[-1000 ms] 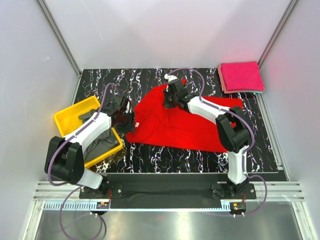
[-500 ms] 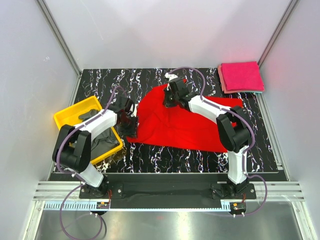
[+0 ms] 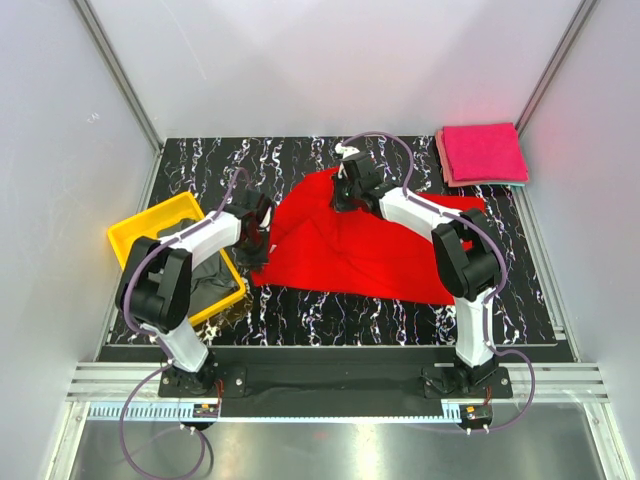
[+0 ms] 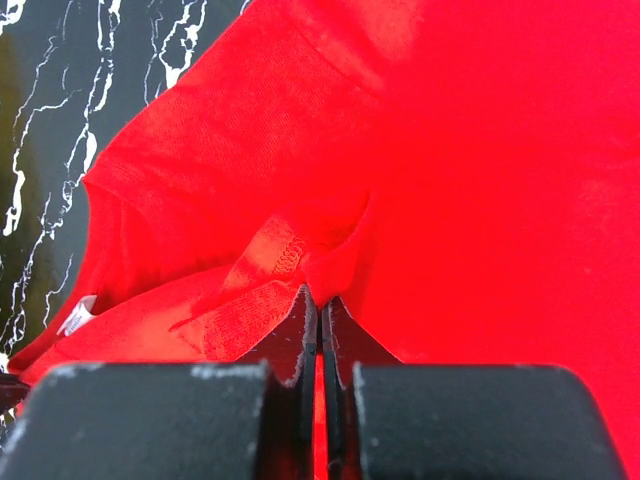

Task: Fold and stack the t-shirts
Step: Fold the tshirt

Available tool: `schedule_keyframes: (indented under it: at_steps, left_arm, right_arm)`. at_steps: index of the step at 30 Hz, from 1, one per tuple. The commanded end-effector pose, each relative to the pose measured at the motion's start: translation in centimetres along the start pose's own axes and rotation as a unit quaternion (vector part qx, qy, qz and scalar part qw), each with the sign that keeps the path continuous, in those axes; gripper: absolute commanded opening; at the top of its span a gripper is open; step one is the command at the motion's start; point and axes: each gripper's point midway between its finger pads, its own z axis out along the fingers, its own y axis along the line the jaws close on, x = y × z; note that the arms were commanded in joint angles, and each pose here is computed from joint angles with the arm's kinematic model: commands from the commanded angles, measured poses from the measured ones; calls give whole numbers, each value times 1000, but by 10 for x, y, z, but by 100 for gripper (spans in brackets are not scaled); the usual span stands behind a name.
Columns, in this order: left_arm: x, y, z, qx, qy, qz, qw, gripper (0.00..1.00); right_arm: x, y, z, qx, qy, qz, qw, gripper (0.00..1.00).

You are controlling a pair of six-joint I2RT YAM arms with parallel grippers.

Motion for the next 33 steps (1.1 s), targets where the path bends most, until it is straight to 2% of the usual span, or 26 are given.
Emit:
schedule_keyframes:
  at_steps: [1, 9, 13, 14, 15, 16, 17, 18, 23, 26, 27, 29, 33]
  left_arm:
    - [-11, 14, -3, -52, -12, -9, 999, 0]
    - [0, 18, 3, -67, 19, -14, 998, 0]
    - [0, 20, 3, -73, 18, -21, 997, 0]
    - [-1, 20, 2, -75, 18, -26, 997, 9]
    - [-3, 19, 0, -74, 14, -28, 997, 12]
    - [-3, 19, -1, -73, 13, -30, 997, 15]
    - [-3, 18, -3, -74, 13, -35, 997, 28]
    - [-5, 19, -6, -75, 7, -38, 996, 34]
    - [-26, 17, -32, -76, -33, -52, 995, 39]
    - [-50, -3, -53, -24, -87, -57, 994, 41]
    - [-52, -22, -61, 34, -91, -53, 994, 42]
    - [-61, -43, -71, 90, -106, -73, 988, 42]
    - [-64, -45, -78, 132, -119, -126, 976, 43]
  right_arm:
    - [-17, -3, -4, 1, -22, -6, 1000, 0]
    - [-25, 1, -8, -6, -28, -7, 1000, 0]
    - [-26, 11, -3, -33, -20, -12, 999, 4]
    - [-26, 11, -1, -34, -17, -12, 999, 6]
    - [-18, 9, 4, -31, -2, -10, 999, 16]
    - [-25, 10, 4, -30, -5, -10, 999, 21]
    - [-26, 10, 5, -27, -2, -10, 1000, 26]
    - [-22, 8, 5, -22, 10, -9, 1000, 34]
    - [-36, -10, -16, 22, 14, 2, 1000, 42]
    - [-32, -8, -29, 23, 29, -7, 999, 42]
    - [-22, -4, -30, 14, 39, -10, 999, 42]
    - [-18, 8, -32, 3, 31, -32, 999, 43]
    - [14, 35, -20, -5, 49, -91, 995, 40]
